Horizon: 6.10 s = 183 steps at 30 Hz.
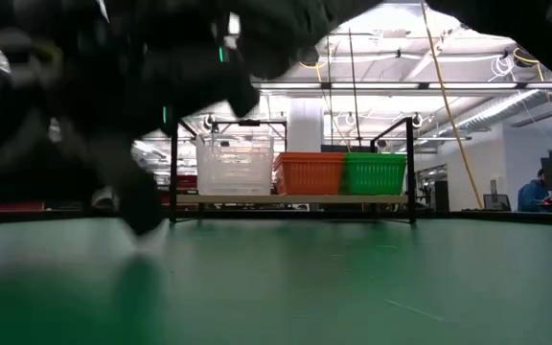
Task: Stack baskets on shelf by color
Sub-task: Stack the transparent bin on the transparent bins on the shelf, then return to Home Position
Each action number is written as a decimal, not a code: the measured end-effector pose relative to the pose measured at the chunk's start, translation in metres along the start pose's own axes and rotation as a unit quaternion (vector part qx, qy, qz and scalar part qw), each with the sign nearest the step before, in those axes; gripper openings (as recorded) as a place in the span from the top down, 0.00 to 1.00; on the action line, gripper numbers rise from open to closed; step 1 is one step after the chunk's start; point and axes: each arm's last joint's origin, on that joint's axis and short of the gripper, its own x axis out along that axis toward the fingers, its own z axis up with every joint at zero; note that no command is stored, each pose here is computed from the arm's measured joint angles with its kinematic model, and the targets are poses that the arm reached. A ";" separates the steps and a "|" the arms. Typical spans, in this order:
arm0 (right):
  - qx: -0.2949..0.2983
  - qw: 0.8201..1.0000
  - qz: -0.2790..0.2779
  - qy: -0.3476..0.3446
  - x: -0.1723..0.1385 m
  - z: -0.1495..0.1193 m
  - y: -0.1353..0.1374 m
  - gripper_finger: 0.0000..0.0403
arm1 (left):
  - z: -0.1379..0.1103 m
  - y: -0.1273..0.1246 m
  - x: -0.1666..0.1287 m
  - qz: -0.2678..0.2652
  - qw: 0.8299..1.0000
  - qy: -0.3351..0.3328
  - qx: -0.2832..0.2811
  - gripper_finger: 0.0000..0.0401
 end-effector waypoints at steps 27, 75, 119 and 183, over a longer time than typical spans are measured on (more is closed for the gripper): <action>0.116 0.985 0.038 0.125 -0.055 0.019 -0.003 1.00 | 0.002 -0.001 0.000 -0.003 1.000 -0.009 0.026 0.91; 0.416 0.895 -0.122 0.108 -0.183 -0.045 0.028 0.63 | 0.039 -0.023 -0.010 -0.074 0.976 -0.179 0.099 0.91; 0.294 0.886 -0.287 0.216 -0.304 -0.071 -0.111 1.00 | 0.042 -0.024 -0.011 -0.074 0.972 -0.193 0.111 0.91; 0.370 0.886 -0.271 0.066 -0.368 -0.005 -0.073 0.70 | 0.035 -0.023 -0.010 -0.077 0.978 -0.165 0.102 0.91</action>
